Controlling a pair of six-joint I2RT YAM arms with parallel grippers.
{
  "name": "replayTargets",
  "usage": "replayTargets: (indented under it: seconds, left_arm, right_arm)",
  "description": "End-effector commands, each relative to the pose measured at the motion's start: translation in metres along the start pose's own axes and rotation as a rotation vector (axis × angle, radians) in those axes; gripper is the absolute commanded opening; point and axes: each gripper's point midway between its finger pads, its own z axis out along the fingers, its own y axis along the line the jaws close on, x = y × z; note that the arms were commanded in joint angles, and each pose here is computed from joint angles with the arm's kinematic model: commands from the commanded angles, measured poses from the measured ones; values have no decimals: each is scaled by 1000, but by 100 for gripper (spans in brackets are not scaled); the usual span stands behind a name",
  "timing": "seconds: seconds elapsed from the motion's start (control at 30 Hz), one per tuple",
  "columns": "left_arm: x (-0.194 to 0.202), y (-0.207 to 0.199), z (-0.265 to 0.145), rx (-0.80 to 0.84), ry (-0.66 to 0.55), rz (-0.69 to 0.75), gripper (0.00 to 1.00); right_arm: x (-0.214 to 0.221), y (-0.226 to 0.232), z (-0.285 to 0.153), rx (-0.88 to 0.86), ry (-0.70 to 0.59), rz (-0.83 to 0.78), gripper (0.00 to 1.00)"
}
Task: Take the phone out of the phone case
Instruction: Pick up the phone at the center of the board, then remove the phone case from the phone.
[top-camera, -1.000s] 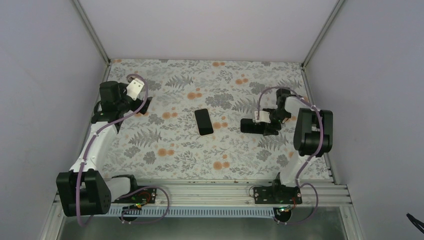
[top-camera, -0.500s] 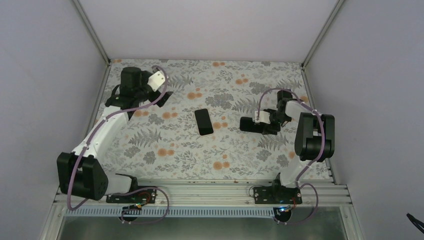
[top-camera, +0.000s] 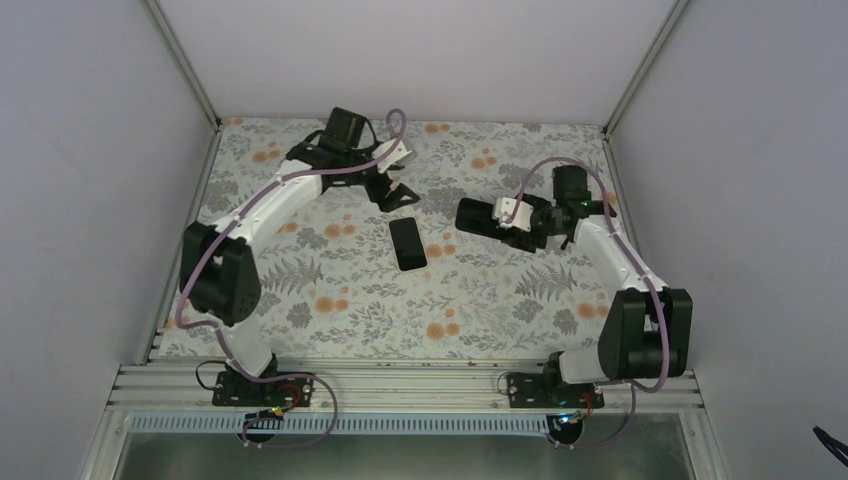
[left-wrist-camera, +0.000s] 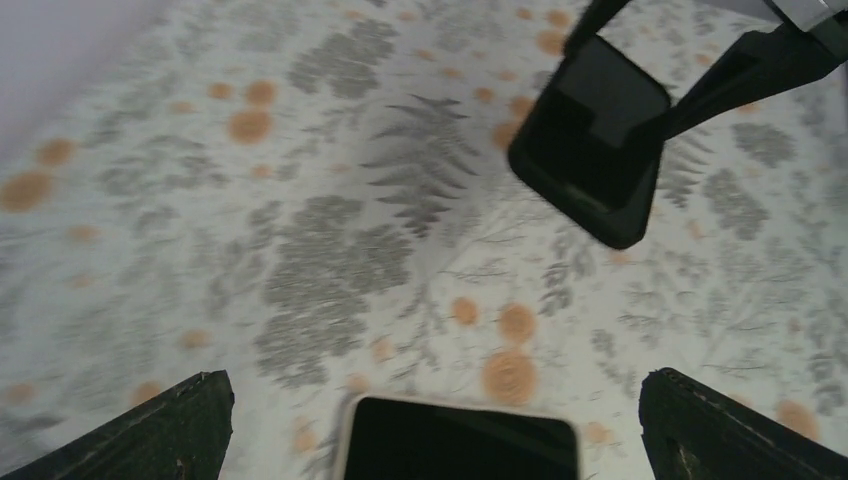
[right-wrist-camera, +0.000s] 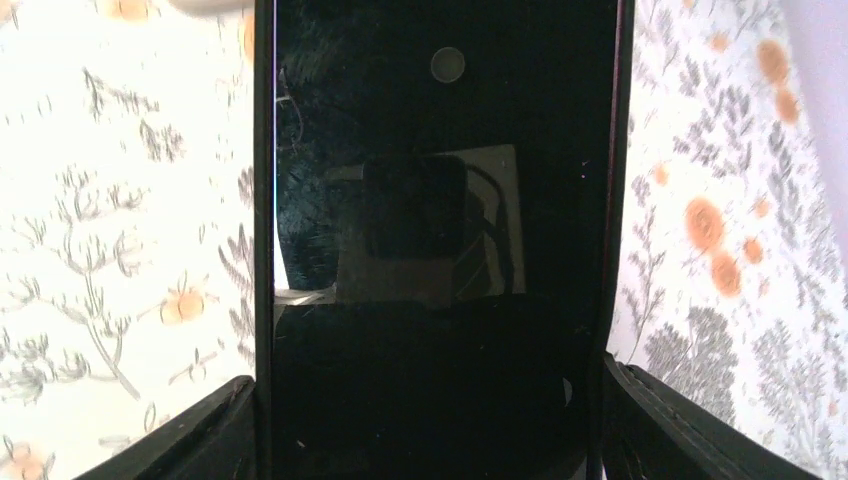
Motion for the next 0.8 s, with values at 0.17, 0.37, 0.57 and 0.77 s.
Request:
replayTargets:
  seconds: [0.17, 0.37, 0.57, 0.77]
  left_arm:
    - [-20, -46, 38, 308, 8, -171, 100]
    - [-13, -46, 56, 324, 50, -230, 100]
    - [-1, -44, 70, 315, 91, -263, 100]
    - [-4, -49, 78, 349, 97, -277, 99]
  right_arm:
    - [-61, -25, -6, 109, -124, 14, 58]
    - [-87, -29, -3, 128, -151, -7, 58]
    - [-109, -38, -6, 157, -181, -21, 57]
    - [-124, -41, -2, 164, -190, -35, 57]
